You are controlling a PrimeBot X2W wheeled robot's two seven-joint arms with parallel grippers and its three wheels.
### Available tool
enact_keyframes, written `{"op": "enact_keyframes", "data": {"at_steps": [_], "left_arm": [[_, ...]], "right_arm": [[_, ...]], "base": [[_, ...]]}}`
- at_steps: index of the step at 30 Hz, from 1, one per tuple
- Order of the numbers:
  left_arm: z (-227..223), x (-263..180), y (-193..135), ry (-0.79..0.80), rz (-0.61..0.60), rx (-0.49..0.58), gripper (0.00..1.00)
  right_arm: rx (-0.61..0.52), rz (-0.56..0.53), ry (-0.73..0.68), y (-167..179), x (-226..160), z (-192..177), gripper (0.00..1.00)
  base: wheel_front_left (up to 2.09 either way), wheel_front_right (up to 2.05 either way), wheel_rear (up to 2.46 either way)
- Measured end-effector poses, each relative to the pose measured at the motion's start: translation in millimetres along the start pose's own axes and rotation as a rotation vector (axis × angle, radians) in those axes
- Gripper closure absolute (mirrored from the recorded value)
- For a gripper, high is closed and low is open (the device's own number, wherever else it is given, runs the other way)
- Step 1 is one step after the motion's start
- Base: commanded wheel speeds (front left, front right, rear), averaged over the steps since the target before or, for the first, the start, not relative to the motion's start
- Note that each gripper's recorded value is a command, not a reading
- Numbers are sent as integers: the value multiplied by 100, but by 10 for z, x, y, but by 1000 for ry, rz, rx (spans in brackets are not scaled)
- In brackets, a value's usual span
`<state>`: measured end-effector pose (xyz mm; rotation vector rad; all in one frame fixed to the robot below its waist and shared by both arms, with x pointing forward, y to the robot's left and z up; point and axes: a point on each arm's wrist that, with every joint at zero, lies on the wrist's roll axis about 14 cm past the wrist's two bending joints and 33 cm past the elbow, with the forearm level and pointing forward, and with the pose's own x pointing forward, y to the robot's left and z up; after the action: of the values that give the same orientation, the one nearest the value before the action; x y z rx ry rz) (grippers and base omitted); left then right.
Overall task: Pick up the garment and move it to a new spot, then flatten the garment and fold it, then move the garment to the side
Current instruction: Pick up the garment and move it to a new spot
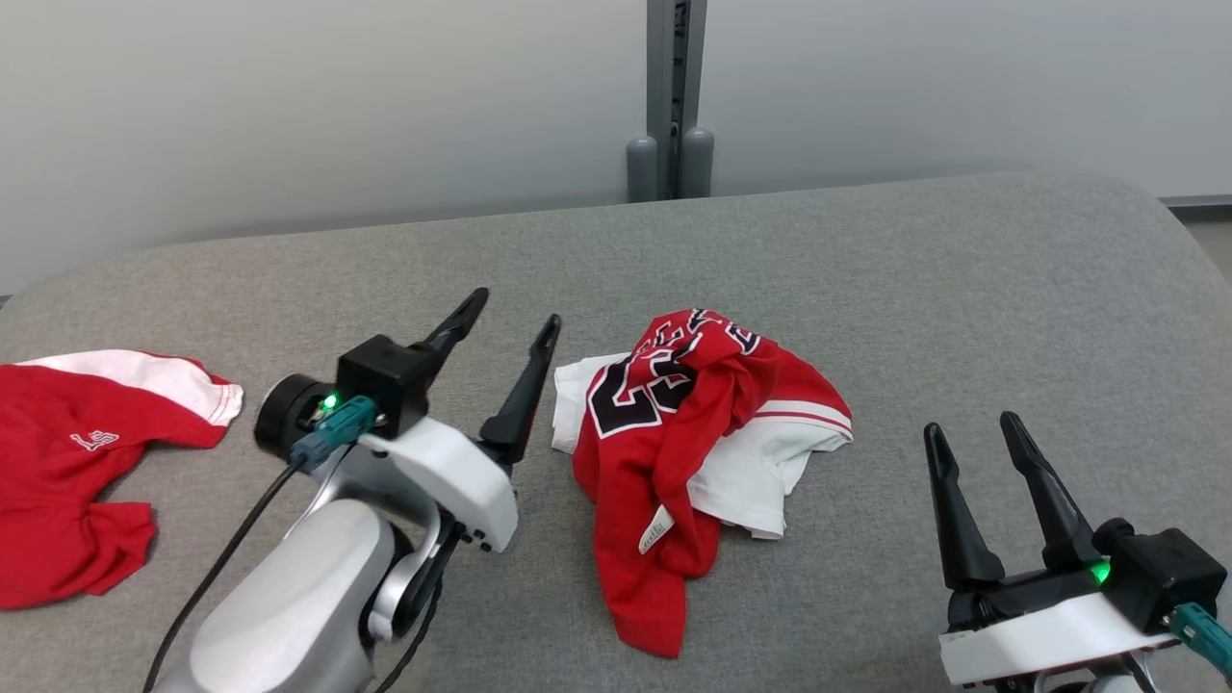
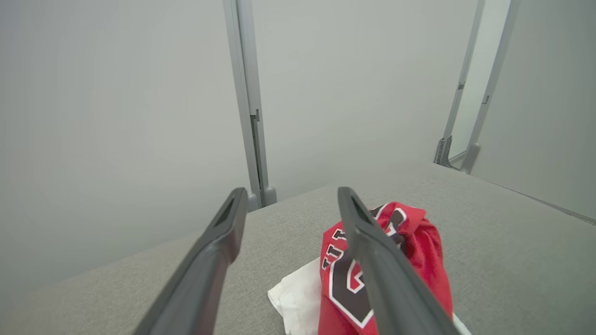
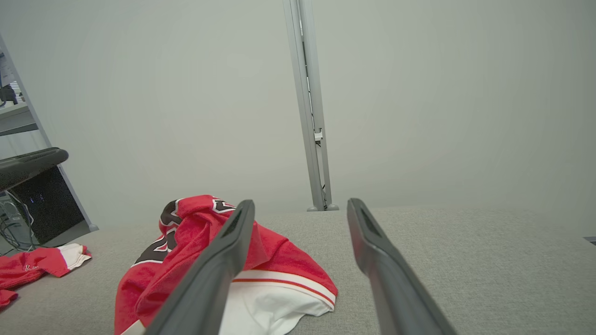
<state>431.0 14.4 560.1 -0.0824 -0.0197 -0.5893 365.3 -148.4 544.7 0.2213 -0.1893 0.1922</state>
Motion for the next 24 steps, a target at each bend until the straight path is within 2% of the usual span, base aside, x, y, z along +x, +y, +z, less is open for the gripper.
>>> {"op": "enact_keyframes", "data": {"at_steps": [4,12,17,24], "left_arm": [[86,-283,264,-55,129,-21,0],[112,-745,515,-126,310,-57,0],[97,-967,609,-157,405,-80,0],[-107,-1195,633,-124,473,-116,0]], "right_arm": [[1,9,-3,28,-16,10,0],[8,-4,3,2,-86,-4,0],[20,-24,-12,-29,-120,36,0],[27,-58,-29,-111,-148,83,0]], "base": [[0,0,0],[0,0,0],[0,0,0],[0,0,0]]}}
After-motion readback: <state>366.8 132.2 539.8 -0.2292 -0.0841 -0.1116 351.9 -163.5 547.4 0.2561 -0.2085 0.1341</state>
